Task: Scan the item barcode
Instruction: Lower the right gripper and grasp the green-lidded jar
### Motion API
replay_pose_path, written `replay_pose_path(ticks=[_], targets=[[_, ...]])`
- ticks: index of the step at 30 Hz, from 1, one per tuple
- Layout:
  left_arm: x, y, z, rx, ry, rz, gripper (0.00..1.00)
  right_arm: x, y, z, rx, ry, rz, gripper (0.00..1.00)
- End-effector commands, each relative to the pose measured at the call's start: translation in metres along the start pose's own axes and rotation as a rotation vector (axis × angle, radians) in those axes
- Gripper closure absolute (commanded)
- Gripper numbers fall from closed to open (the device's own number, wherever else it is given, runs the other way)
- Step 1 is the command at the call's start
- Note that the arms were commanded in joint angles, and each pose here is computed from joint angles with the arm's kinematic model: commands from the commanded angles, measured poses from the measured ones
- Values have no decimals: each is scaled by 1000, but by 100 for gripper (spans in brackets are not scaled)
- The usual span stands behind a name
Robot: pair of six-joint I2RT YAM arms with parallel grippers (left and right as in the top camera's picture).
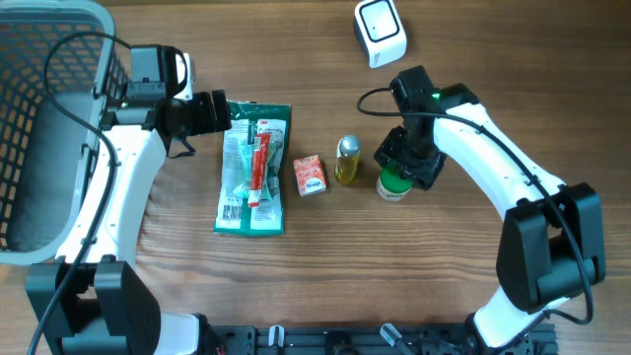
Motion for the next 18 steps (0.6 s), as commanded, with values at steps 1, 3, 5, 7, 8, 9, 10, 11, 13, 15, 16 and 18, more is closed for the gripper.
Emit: replay_pose_path(ticks=[1, 3, 5, 7, 8, 9, 10, 11, 13, 15, 16, 18], targets=[[3, -1, -4, -17, -12, 9, 0, -7, -11, -9, 180, -30, 67, 36], [3, -1, -4, -17, -12, 9, 0, -6, -14, -14, 194, -50, 80, 35], [3, -1, -4, -17, -12, 9, 0, 0, -14, -23, 177, -67, 68, 28], [3, -1, -4, -17, -12, 9, 0, 11, -13, -32, 170, -82, 56, 14], [3, -1, -4, -17, -12, 9, 0, 16, -13, -35, 181, -88, 51, 0], [3, -1, -4, -17, -12, 9, 0, 22, -14, -36, 174, -82, 51, 0], [3, -1, -4, -17, -12, 9, 0, 23, -11, -33, 171, -64, 30, 0], [3, -1, -4, -17, -12, 9, 0, 23, -7, -29, 168, -41, 3, 0], [3, -1, -4, -17, -12, 9, 0, 22, 1, -16, 173, 30, -61, 0], [3, -1, -4, -17, -12, 9, 0, 23, 1, -6, 167, 79, -75, 1], [3, -1, -4, -17, -12, 9, 0, 21, -1, -5, 147, 83, -68, 2], [3, -1, -4, -17, -12, 9, 0, 18, -4, -2, 64, 97, -55, 5]])
Point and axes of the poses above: each gripper's point midway between its finger pads, its own x axis back along the fingers, its own y axis along the line the jaws close on, z = x × y, the point moved 1 cm from there along x, back along the fingers, and after that the axes turned 2 degrees about x, right-handed, at the moved point
